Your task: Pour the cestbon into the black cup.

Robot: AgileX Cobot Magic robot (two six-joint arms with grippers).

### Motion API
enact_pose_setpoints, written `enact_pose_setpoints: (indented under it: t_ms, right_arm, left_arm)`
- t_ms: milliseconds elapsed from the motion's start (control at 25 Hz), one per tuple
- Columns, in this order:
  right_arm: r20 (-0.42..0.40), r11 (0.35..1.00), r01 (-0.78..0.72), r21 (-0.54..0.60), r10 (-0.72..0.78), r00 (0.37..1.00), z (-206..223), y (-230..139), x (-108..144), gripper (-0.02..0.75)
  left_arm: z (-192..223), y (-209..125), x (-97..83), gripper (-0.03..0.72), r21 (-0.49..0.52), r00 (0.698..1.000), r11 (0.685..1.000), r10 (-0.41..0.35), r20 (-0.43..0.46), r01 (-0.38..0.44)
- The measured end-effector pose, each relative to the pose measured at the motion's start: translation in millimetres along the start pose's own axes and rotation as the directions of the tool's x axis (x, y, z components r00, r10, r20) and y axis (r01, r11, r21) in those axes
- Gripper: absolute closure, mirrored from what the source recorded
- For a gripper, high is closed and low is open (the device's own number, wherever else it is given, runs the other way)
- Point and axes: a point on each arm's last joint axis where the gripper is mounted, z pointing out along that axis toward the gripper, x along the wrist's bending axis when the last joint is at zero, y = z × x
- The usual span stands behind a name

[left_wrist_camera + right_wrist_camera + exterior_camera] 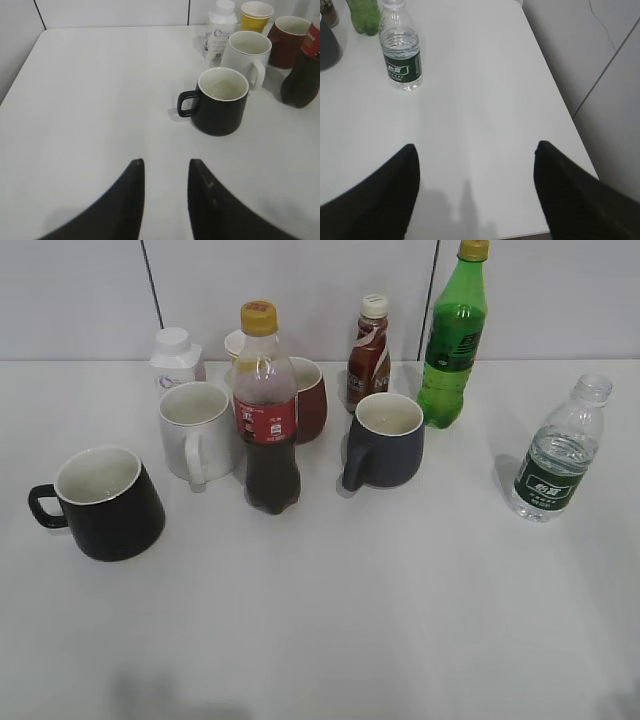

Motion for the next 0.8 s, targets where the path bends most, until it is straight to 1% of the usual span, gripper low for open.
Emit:
enact_pose_setpoints:
  t_ms: [800]
  right_arm:
    - [0.0, 1.0, 0.0, 0.0, 0.0, 1.0, 0.0, 0.0, 0.0, 0.187]
  left_arm:
    - [0.0, 0.0, 0.0, 0.45, 0.0, 1.0, 1.0, 0.0, 0.0, 0.0]
